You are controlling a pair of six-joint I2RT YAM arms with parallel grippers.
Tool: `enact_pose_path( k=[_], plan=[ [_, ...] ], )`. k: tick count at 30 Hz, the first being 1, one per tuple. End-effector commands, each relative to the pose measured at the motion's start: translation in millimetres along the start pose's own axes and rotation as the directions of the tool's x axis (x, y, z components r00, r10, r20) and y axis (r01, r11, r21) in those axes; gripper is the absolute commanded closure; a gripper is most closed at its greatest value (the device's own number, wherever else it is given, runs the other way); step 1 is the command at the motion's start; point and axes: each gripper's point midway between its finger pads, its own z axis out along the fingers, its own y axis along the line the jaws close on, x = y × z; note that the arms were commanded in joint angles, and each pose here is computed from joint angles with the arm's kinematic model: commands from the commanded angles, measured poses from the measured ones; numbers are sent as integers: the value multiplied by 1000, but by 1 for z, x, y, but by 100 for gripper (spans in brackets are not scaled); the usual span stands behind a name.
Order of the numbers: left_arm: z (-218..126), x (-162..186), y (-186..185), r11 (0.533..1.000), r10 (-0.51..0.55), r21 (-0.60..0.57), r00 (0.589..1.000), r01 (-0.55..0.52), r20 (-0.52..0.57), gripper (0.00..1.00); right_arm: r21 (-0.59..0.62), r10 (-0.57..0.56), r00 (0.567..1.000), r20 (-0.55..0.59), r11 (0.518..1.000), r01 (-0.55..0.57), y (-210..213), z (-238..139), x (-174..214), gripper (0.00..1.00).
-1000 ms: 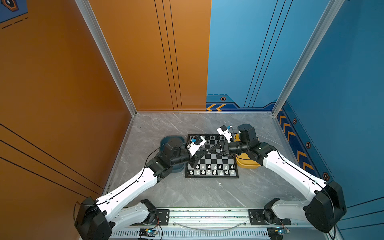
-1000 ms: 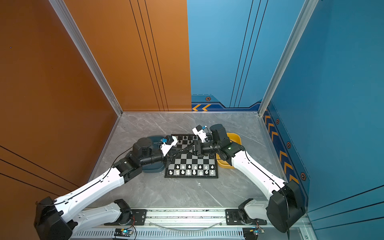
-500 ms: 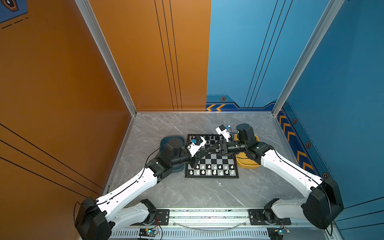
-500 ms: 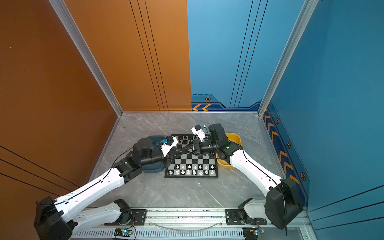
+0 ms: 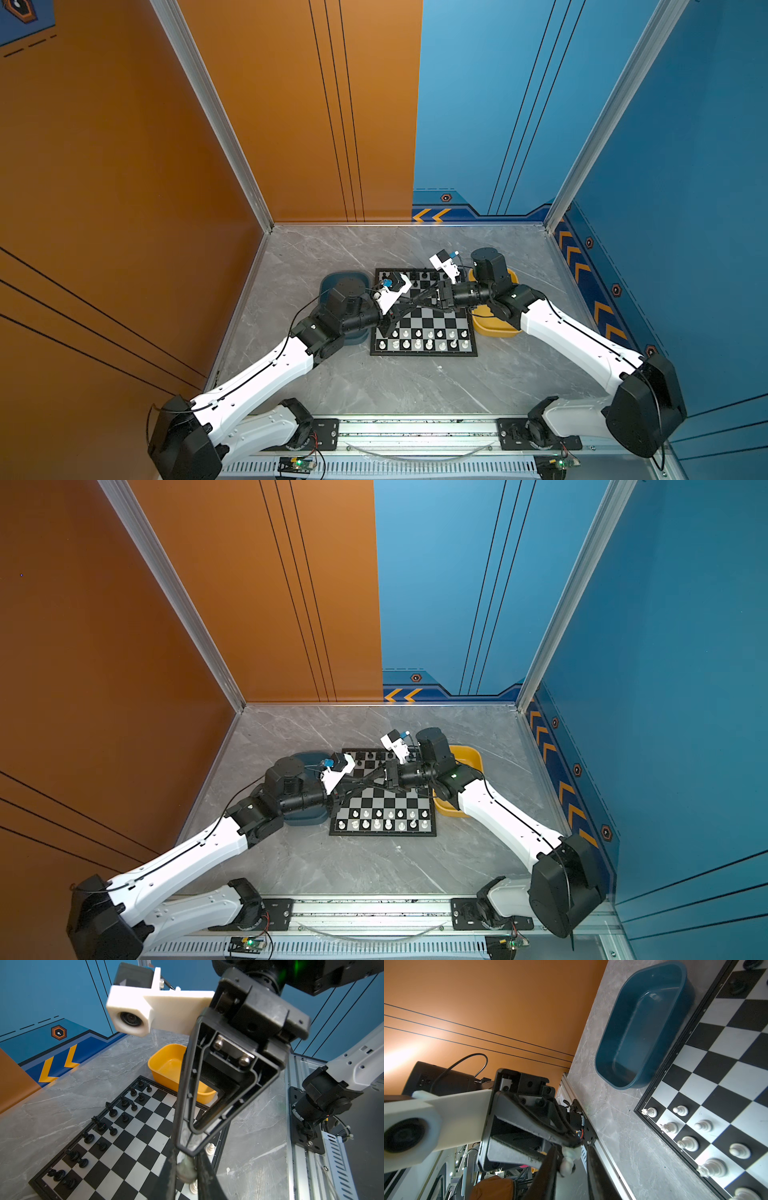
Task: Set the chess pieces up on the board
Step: 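Lower the pawn toward the pawn row with left gripper while right hovers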
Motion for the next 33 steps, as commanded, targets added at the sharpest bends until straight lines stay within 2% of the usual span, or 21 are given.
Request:
enact_pose_path(
  k=[1,10,18,33],
  plan=[
    [-1,1,1,1000,22,-18,1000,-22,-1,83,-18,7,1000,-23,1000,-8,-2,6,6,76],
    [1,2,5,999,17,-43,1000,-17,-6,83,-25,25,999,-24,999,-26,-4,9,8,81],
    [1,2,9,998,18,-63,1000,-18,-6,83,-22,32,999,-29,999,-32,-6,10,10,70],
    [0,5,16,994,23,-102,1000,-25,-19,83,-19,39,999,-30,999,-40,-8,8,14,75]
  ],
)
